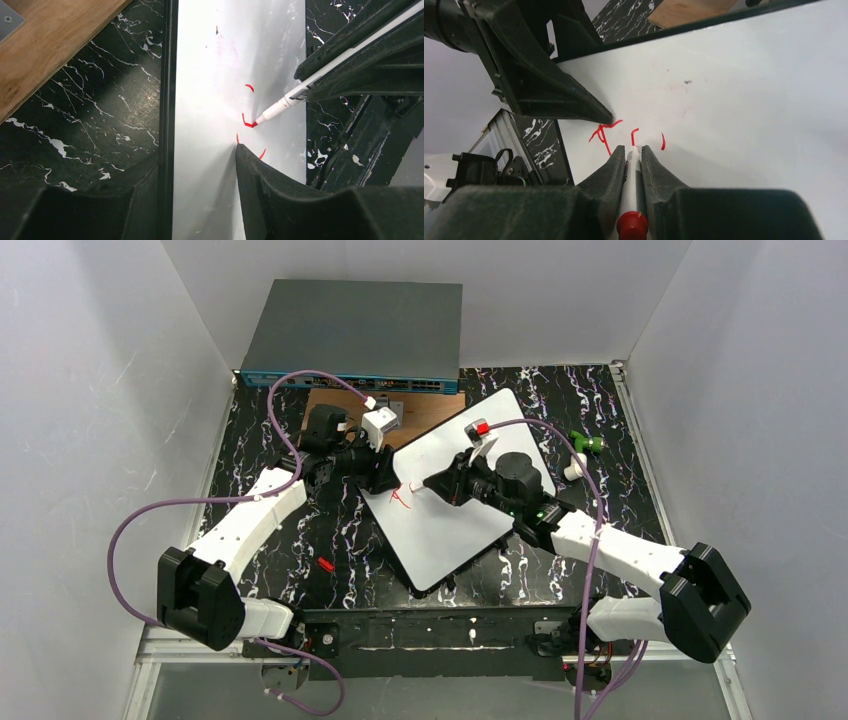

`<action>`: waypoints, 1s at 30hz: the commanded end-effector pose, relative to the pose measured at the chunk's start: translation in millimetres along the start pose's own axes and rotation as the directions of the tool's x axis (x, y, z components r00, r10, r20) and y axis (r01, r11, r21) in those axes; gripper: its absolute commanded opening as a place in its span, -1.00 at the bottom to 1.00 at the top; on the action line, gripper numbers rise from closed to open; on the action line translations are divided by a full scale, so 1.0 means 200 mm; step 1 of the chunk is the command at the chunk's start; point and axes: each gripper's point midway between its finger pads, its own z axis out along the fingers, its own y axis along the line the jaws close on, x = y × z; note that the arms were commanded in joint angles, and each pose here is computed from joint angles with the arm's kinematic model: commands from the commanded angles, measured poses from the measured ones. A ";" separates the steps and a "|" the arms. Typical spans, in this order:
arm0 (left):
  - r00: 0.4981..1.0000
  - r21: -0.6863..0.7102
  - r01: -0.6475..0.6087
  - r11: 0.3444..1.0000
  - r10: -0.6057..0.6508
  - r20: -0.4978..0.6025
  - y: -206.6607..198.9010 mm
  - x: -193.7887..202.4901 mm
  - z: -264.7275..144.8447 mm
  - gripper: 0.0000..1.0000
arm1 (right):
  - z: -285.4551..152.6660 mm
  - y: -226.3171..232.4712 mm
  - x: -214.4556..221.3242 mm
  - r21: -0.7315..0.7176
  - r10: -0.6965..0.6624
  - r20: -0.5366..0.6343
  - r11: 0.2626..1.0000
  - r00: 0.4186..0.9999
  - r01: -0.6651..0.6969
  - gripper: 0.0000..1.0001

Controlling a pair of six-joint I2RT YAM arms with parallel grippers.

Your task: Write a sentence on the whiteboard

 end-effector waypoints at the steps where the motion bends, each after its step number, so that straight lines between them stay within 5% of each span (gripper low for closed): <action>1: 0.995 0.063 -0.084 0.995 0.087 -0.045 -0.06 0.05 0.02 -1.00 | -0.04 -0.03 0.05 0.034 -0.001 -0.017 0.999 1.000 0.002 -0.97; 14: 0.995 0.064 -0.086 0.994 0.089 -0.045 -0.07 0.05 0.02 -1.00 | -0.07 -0.19 0.01 0.212 -0.040 0.009 0.977 0.999 0.037 -0.97; 30: 0.995 0.065 -0.087 0.994 0.091 -0.046 -0.07 0.07 0.01 -1.00 | -0.03 -0.21 -0.09 0.252 -0.077 0.046 0.966 0.996 0.063 -0.97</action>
